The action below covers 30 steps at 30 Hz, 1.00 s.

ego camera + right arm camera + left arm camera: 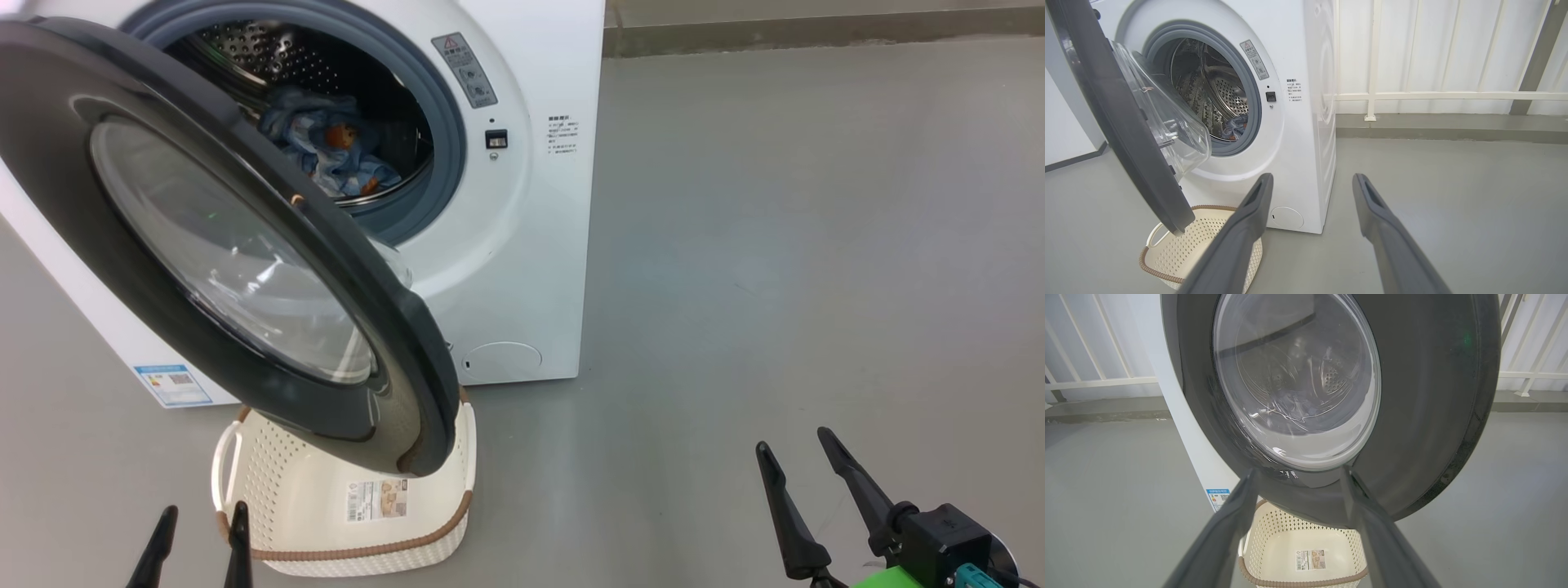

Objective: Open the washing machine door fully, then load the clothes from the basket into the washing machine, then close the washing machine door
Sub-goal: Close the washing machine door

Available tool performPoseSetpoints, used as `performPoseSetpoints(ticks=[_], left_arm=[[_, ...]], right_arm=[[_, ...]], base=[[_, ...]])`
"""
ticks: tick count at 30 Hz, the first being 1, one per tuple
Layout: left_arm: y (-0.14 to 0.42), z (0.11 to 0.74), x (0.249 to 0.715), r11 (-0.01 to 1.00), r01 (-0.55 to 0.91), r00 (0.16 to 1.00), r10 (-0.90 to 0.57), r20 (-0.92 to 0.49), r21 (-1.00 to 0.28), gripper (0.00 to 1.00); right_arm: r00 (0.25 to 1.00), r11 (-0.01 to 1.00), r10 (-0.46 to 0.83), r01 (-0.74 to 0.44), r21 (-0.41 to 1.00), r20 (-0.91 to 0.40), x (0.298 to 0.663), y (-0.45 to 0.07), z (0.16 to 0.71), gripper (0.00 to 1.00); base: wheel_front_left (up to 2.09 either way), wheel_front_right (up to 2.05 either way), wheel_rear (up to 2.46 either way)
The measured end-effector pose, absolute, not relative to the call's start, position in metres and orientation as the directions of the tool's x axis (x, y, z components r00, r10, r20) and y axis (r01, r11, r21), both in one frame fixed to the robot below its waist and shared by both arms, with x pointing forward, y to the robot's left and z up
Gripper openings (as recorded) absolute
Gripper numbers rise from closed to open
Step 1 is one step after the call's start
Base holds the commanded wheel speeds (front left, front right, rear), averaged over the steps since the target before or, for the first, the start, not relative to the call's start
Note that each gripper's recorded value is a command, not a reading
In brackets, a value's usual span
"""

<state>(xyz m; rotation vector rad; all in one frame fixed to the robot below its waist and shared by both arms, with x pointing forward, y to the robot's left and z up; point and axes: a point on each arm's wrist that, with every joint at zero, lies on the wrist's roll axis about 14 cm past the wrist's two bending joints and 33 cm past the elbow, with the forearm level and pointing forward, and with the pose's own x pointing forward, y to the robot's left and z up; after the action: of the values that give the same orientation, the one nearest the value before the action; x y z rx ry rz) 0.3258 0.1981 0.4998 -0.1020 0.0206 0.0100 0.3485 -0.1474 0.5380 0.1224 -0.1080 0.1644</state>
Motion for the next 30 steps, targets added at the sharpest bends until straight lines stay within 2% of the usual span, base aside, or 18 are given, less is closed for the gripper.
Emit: performPoseSetpoints(ticks=[13,15,16,30], left_arm=[[0.1951,0.4979,0.3268,0.996,-0.006,1.000,0.004,-0.028,-0.085,1.00],[0.1943,0.4979,0.3267,0.996,-0.004,1.000,0.002,-0.028,-0.085,1.00],[0.1939,0.4978,0.3265,0.996,-0.003,1.000,0.001,-0.028,-0.085,1.00],[0.1939,0.4969,0.3242,0.996,-0.010,0.999,0.008,-0.031,-0.086,1.00]], right_arm=[[0.982,0.980,0.149,-0.162,0.114,0.113,0.3479,-0.1495,0.5367,1.00],[0.982,0.980,0.149,-0.162,0.115,0.113,0.3479,-0.1493,0.5367,0.24],[0.982,0.980,0.150,-0.163,0.115,0.113,0.3480,-0.1491,0.5367,0.00],[0.980,0.976,0.170,-0.182,0.119,0.103,0.3494,-0.1423,0.5334,0.00]], base=[[0.00,0.00,0.00],[0.00,0.00,0.00],[0.00,0.00,0.00],[0.00,0.00,0.00]])
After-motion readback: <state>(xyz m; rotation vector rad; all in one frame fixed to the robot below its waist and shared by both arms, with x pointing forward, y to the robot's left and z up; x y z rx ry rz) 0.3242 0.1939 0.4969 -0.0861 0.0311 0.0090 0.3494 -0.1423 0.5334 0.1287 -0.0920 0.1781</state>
